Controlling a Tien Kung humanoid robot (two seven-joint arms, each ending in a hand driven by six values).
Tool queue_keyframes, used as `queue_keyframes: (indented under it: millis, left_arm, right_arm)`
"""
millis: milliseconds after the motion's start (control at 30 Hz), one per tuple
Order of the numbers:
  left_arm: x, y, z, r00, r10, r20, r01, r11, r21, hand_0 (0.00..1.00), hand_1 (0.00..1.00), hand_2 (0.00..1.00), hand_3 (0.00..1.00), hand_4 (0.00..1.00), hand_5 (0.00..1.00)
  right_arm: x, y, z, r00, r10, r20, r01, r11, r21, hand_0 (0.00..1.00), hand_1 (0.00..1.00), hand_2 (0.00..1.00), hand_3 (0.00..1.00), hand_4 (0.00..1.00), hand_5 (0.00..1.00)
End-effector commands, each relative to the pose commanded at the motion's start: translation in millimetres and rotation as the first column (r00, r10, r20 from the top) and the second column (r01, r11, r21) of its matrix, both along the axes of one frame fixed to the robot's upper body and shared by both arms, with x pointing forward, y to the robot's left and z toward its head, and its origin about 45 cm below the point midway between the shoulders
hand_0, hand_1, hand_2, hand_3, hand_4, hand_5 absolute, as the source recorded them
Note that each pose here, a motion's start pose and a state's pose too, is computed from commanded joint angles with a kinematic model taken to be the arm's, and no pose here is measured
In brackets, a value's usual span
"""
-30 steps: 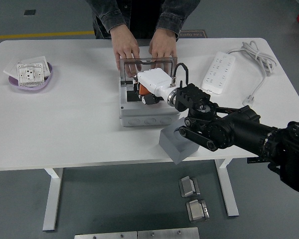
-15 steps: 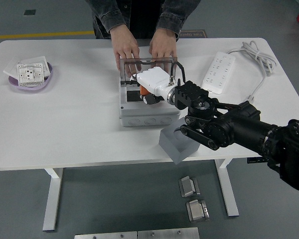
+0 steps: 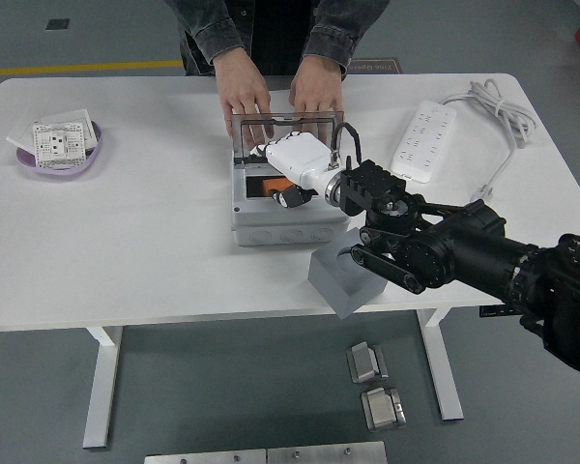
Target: Pick up the cylinder from the cube,place it in the box,flap close box
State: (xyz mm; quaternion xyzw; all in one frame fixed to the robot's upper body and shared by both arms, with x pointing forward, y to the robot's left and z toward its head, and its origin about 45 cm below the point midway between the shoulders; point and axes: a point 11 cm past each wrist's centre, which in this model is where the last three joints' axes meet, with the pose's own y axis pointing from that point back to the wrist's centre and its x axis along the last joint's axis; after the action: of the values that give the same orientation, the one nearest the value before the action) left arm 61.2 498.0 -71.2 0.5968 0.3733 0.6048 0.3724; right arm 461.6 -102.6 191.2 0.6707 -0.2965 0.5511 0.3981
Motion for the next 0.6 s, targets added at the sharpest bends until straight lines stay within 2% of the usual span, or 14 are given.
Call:
queue_keyframes:
  millis: [133, 233, 333, 467, 600]
  left_arm:
    - [-1.8, -1, -0.8, 1.000, 0.004, -0.001, -0.004, 1.000, -0.002, 0.710, 0.705, 0.562, 0.783, 0.743, 0.282]
    - [-4.1, -3, -2.0, 1.000, 0.007, -0.004, -0.007, 1.000, -0.006, 0.710, 0.705, 0.562, 0.781, 0.742, 0.282]
    - [-6.0, -3, -2.7, 1.000, 0.010, -0.007, -0.010, 1.000, -0.007, 0.710, 0.705, 0.562, 0.781, 0.742, 0.282]
    - [-5.4, -3, -2.4, 1.000, 0.010, -0.005, -0.010, 1.000, -0.007, 0.710, 0.705, 0.561, 0.780, 0.740, 0.278]
    - [-1.9, -3, -1.6, 1.000, 0.007, 0.002, -0.007, 1.000, -0.007, 0.710, 0.705, 0.562, 0.780, 0.740, 0.279]
  right_arm:
    - [-2.5, -9, 1.1, 0.999, -0.035, -0.005, 0.035, 0.997, 0.062, 0.841, 0.771, 0.770, 0.846, 0.701, 0.007]
    - [-8.9, -19, -0.2, 0.998, -0.063, -0.014, 0.065, 0.990, 0.121, 0.842, 0.772, 0.767, 0.848, 0.711, 0.019]
    - [-12.9, -23, 6.0, 0.997, -0.079, -0.012, 0.080, 0.981, 0.175, 0.842, 0.772, 0.767, 0.848, 0.711, 0.019]
    - [-11.1, -17, 33.5, 0.997, -0.078, 0.017, 0.071, 0.965, 0.251, 0.843, 0.772, 0.766, 0.846, 0.713, 0.029]
    - [-2.1, -14, 65.6, 0.994, -0.090, 0.054, 0.070, 0.949, 0.308, 0.836, 0.771, 0.765, 0.838, 0.722, 0.042]
